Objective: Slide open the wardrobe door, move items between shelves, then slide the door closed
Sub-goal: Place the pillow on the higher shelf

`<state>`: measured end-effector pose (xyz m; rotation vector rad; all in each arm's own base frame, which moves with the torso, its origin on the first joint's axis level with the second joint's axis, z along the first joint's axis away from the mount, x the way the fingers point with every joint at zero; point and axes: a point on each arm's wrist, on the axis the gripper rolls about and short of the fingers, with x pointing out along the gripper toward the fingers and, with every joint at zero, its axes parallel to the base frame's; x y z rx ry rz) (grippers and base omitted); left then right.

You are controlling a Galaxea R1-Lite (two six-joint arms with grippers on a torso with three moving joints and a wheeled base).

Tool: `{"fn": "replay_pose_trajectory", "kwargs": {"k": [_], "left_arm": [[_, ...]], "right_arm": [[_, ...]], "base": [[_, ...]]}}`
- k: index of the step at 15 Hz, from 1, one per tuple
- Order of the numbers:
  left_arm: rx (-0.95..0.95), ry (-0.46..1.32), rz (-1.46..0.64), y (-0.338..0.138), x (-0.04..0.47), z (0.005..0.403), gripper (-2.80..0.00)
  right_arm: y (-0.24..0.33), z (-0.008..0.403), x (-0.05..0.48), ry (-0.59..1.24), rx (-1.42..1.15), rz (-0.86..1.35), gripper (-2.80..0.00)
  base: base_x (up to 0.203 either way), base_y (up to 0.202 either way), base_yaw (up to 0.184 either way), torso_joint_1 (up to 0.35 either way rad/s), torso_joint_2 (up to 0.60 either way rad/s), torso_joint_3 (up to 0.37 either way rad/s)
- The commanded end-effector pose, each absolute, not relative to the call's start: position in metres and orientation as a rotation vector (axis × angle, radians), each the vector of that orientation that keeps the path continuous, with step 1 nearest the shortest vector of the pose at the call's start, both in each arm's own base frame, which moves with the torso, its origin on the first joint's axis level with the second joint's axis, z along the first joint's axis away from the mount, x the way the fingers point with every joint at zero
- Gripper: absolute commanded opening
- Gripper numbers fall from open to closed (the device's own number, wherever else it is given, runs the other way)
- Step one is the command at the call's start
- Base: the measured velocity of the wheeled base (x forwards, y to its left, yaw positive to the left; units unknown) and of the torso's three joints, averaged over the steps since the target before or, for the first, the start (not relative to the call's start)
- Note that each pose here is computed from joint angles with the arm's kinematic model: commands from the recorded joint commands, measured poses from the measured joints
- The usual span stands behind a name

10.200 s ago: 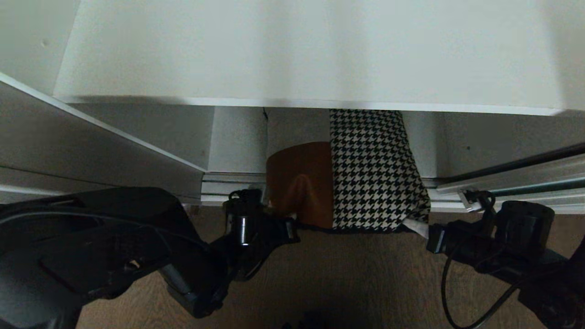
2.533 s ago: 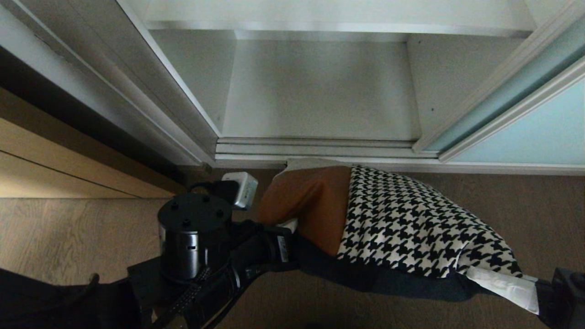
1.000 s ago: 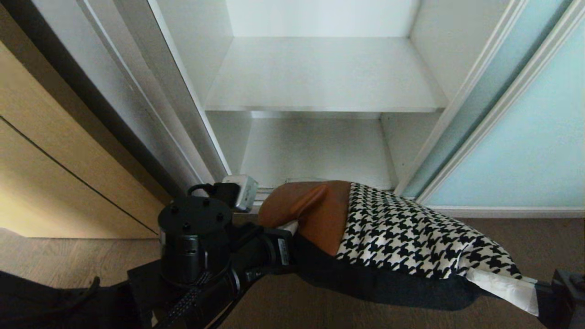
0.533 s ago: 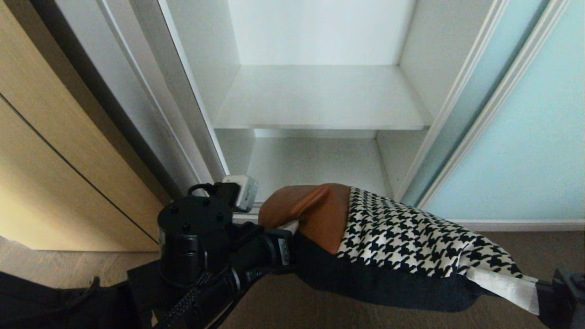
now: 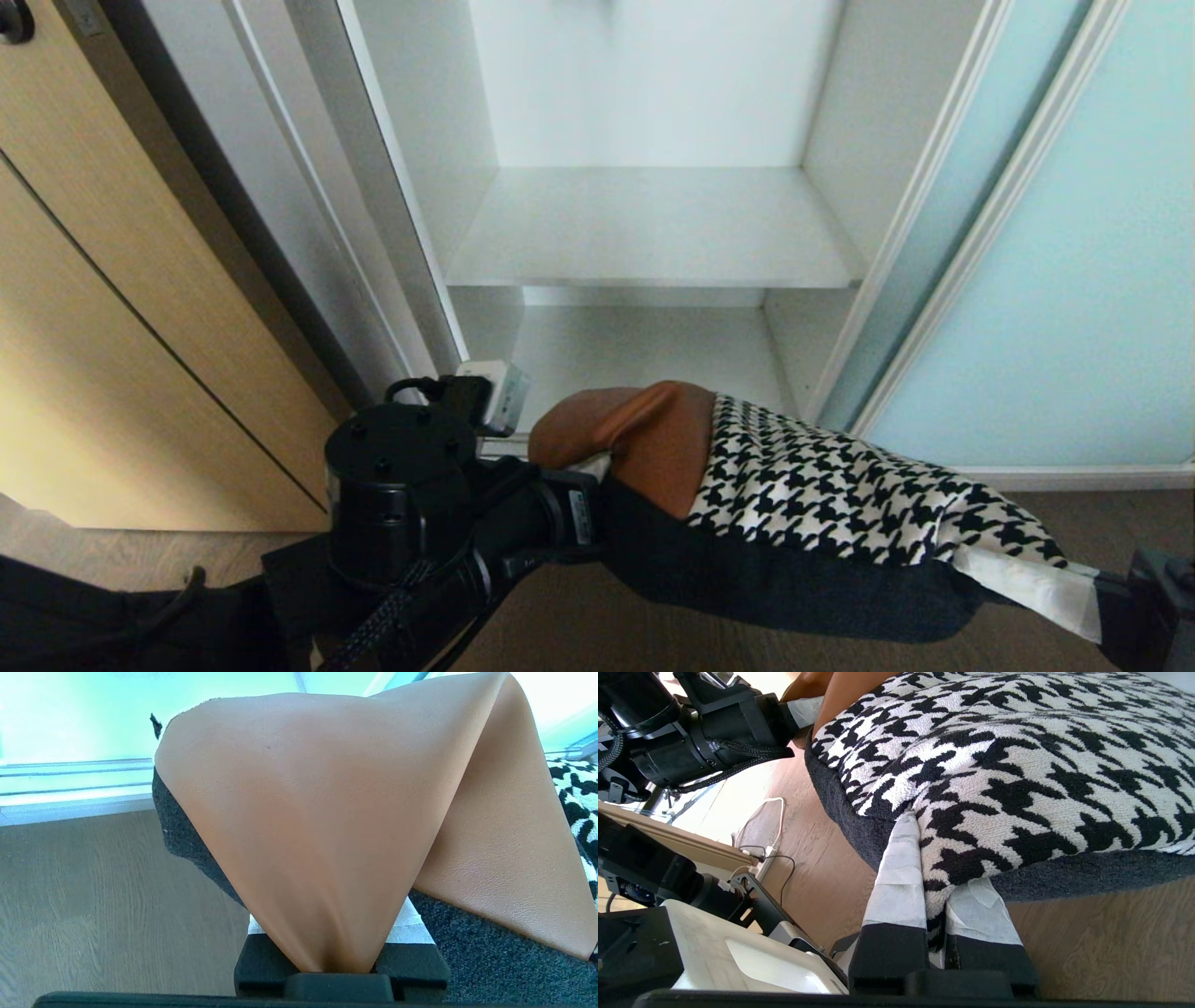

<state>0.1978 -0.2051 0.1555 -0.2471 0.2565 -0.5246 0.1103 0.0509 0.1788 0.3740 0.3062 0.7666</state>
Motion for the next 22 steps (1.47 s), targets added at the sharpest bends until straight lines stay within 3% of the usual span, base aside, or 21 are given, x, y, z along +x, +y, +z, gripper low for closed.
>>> {"fn": "replay_pose_trajectory", "kwargs": {"k": [1,12,22], "left_arm": [[-0.253,0.250,-0.522,-0.2048,0.1977,0.1566,-2.80],[-0.255,0.242,-0.505,-0.2055,0.1989,0.1578,-2.80],[-0.257,0.232,-0.504,-0.2045,0.1986,0.1604,-2.80]], "right_arm": [[0.0512,0.1786,0.1111,0.308,0.376,0.769,-2.80],[0.0512,0.1801,0.1105,0.310,0.400,0.770,-2.80],[0.0510,0.1814,0.1105,0.303,0.400,0.770,-2.80]], "base": [[0.000,0.000,0.000,0.000,0.00,0.000],[0.000,0.000,0.000,0.002,0.00,0.157],[0.013,0.000,0.000,-0.001,0.00,0.010]]}}
